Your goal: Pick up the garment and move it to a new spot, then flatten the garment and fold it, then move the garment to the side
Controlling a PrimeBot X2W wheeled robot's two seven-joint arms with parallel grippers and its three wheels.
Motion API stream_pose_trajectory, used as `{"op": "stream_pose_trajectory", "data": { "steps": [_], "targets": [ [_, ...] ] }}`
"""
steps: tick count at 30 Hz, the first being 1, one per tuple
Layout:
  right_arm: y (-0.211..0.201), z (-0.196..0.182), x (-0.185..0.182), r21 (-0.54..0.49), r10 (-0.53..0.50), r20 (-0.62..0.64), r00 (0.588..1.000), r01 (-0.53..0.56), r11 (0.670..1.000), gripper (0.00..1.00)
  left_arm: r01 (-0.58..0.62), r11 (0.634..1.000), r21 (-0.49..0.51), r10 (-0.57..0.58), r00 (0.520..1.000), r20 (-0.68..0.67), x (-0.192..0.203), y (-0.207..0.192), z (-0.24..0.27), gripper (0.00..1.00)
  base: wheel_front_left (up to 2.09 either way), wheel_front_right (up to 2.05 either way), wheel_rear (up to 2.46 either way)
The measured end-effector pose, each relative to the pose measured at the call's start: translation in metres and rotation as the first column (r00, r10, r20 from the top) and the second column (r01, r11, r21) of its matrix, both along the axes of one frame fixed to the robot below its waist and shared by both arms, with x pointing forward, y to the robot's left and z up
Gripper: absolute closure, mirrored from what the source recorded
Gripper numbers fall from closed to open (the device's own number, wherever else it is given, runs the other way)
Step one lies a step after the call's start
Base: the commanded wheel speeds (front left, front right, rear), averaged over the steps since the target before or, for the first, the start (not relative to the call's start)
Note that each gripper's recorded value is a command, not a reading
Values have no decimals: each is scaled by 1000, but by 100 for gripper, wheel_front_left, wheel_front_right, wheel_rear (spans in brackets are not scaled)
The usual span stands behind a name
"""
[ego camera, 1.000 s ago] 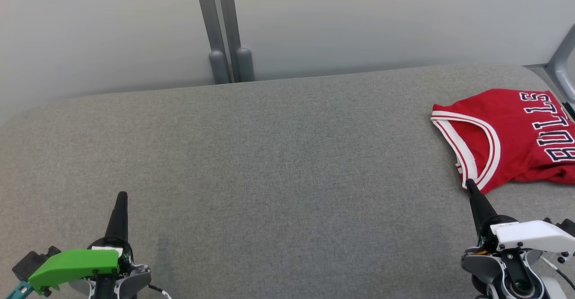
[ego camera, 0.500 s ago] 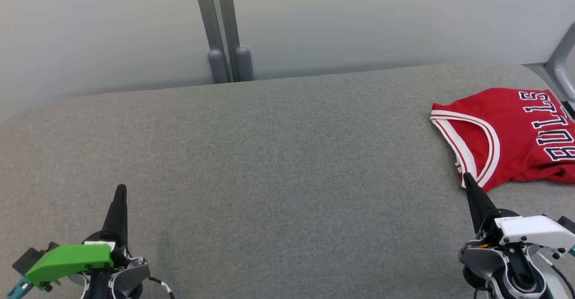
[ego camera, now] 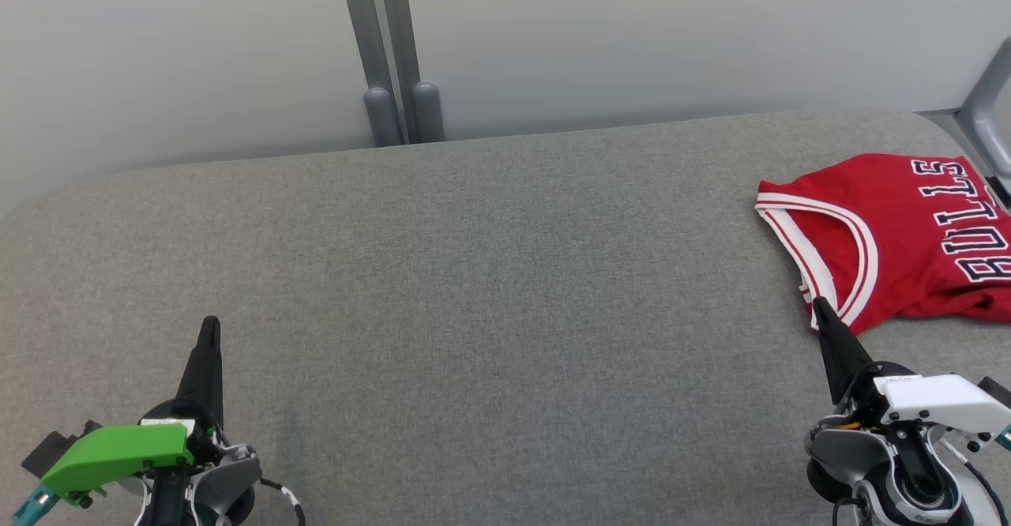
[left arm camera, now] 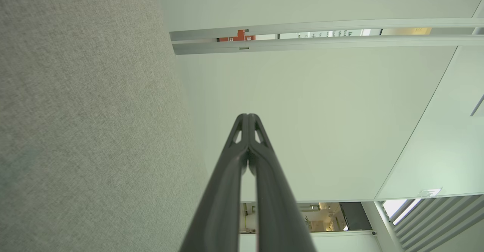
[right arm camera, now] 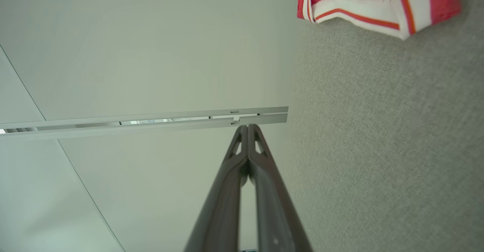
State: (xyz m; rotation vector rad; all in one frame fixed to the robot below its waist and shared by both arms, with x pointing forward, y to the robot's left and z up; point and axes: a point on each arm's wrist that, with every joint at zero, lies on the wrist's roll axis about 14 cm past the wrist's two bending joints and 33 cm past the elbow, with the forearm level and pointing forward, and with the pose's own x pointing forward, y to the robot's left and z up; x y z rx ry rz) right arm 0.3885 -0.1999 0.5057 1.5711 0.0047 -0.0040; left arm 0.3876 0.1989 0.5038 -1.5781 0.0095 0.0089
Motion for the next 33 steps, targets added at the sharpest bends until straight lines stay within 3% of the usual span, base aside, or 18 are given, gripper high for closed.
{"op": "stream_pose_trajectory", "data": {
  "steps": [33],
  "targets": [
    [0, 0, 0, 0, 0, 0, 1000, 0, 1000, 100, 0, 1000, 0, 0, 1000, 0, 0, 0, 0, 100, 0, 0, 0]
  ]
}}
